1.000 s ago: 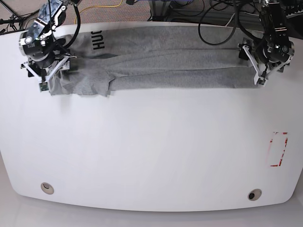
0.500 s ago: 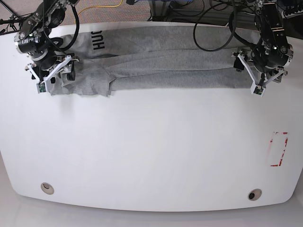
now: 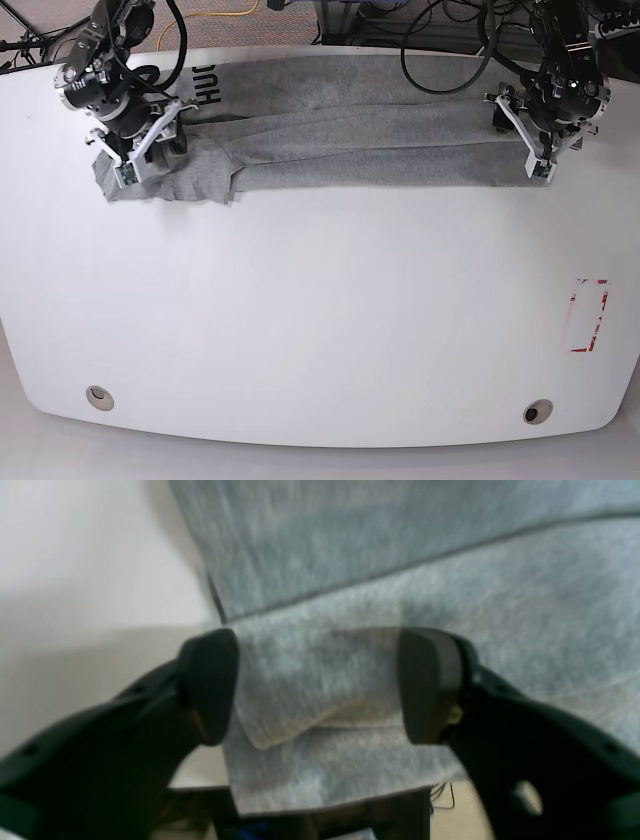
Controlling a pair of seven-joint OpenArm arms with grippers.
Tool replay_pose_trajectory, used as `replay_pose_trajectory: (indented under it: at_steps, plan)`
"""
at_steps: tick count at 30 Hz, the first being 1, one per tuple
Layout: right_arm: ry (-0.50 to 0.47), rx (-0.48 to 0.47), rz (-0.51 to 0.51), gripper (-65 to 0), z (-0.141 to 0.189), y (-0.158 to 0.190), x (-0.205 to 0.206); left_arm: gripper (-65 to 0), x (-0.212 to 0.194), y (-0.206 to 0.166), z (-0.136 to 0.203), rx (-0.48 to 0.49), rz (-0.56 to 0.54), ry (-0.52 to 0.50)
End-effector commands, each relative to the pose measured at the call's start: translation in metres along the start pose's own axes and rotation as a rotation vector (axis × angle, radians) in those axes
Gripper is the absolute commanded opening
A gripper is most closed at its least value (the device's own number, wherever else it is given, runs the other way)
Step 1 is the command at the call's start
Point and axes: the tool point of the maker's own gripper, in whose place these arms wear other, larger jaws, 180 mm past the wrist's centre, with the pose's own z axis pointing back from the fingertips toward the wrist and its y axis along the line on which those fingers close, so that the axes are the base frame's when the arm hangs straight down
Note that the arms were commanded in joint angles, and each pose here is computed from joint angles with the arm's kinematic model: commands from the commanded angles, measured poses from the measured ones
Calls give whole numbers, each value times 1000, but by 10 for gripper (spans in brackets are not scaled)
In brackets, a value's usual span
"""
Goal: Fold the T-shirt properly
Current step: 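Lay the folded hem onto the collar with both grippers and release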
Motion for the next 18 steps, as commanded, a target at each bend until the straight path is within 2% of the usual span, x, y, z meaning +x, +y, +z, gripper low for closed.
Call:
replay_pose_trajectory:
  at_steps: [1,4,8,11,18]
  plan:
    - [-39,-1,17,-491,4,-1,6,-314,-1,5,-2,2,5,-25]
    - [12,-33,20,-566,-3,-8,-6,-389,-6,8,-8,-3,10,-17]
    - [96,-109,32,-571,-11,-28,-19,-446,-14,10,-16,-13,14,16]
    - [145,-143,36,-574,-16,-39,-30,-447,-7,13,-20,-13,24,7]
    - [132,-191,29,-571,-16,-63,-42,-447,2,16,-29,-20,42,2]
